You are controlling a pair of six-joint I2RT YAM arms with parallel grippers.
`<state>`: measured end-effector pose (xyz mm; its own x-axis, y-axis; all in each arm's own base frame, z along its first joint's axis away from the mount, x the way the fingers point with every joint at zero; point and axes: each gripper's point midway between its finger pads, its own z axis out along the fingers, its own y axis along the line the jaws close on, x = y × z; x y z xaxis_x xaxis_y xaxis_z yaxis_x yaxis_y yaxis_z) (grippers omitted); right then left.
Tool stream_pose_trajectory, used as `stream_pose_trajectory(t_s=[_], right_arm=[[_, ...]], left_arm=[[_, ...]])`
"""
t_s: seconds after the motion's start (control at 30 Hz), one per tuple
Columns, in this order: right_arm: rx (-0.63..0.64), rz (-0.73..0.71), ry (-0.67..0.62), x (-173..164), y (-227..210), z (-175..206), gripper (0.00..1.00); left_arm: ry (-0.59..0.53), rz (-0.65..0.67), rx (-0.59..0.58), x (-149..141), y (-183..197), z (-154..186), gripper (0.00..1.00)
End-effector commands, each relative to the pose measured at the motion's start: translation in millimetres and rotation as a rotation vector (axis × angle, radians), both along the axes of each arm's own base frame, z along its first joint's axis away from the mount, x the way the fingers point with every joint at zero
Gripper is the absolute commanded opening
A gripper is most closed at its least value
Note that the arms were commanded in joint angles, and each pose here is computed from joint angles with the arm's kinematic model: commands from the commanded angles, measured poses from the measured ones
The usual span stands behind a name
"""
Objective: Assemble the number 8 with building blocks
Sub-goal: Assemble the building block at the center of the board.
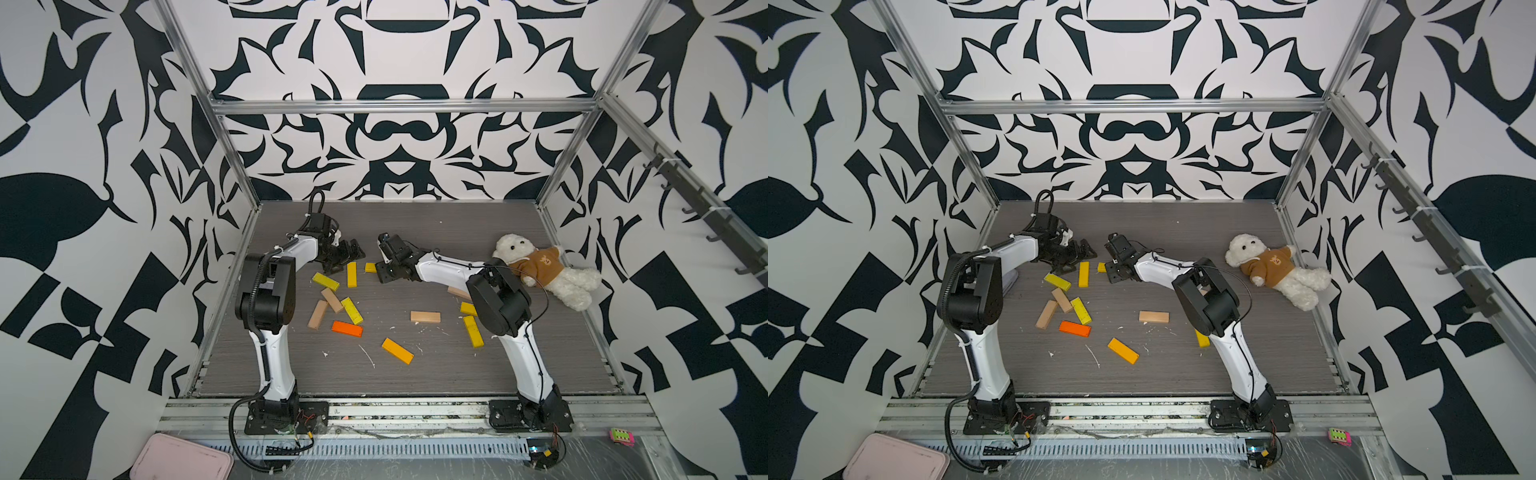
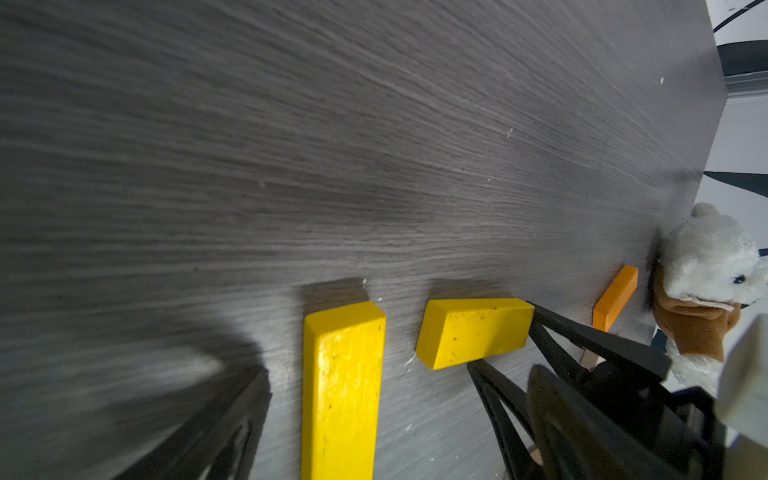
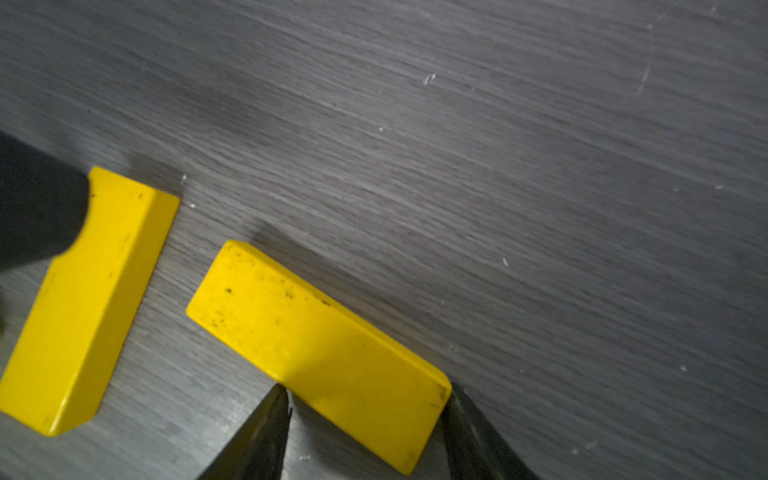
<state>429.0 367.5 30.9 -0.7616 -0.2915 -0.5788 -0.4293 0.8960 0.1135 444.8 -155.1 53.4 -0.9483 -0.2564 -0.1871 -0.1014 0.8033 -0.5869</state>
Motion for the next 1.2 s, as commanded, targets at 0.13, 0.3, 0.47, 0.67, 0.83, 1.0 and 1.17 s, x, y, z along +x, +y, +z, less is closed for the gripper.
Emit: stream_pose_trajectory(t_s=[0.13,0.3,0.47,0.67,0.83,1.0,1.17], right_arm=[[0.005,0.041,-0.019,3.0,12.1,12.0,0.61],[0.015,0.097,-0.024,3.4,20.9,13.9,0.6],[0.013,0.139,-0.031,4.9,27.1,14.6,0.6],[0.032,0.155,-0.03,4.6,33.5,16.5,0.59],[0.043,0.163,-0.028,3.7,37.0,15.9,0.59],[0.047,0.167,-0.033,4.0,39.3,17.7,0.59],[0.039,0.16,-0.04,5.8,37.7,17.7,0.59]], left_arm=[[0.022,-0.02,-0.043,2.2,-7.3,0.5,0.99],[0.029,-0.021,-0.05,3.7,-9.1,-1.0,0.99],[0.029,-0.015,-0.043,4.8,-8.0,0.1,0.99],[0.034,-0.012,-0.048,3.7,-8.3,1.2,0.99],[0.033,-0.015,-0.052,4.7,-9.0,3.0,0.99],[0.035,-0.02,-0.056,5.9,-11.6,2.7,0.99],[0.039,-0.031,-0.061,6.9,-16.9,1.2,0.99]])
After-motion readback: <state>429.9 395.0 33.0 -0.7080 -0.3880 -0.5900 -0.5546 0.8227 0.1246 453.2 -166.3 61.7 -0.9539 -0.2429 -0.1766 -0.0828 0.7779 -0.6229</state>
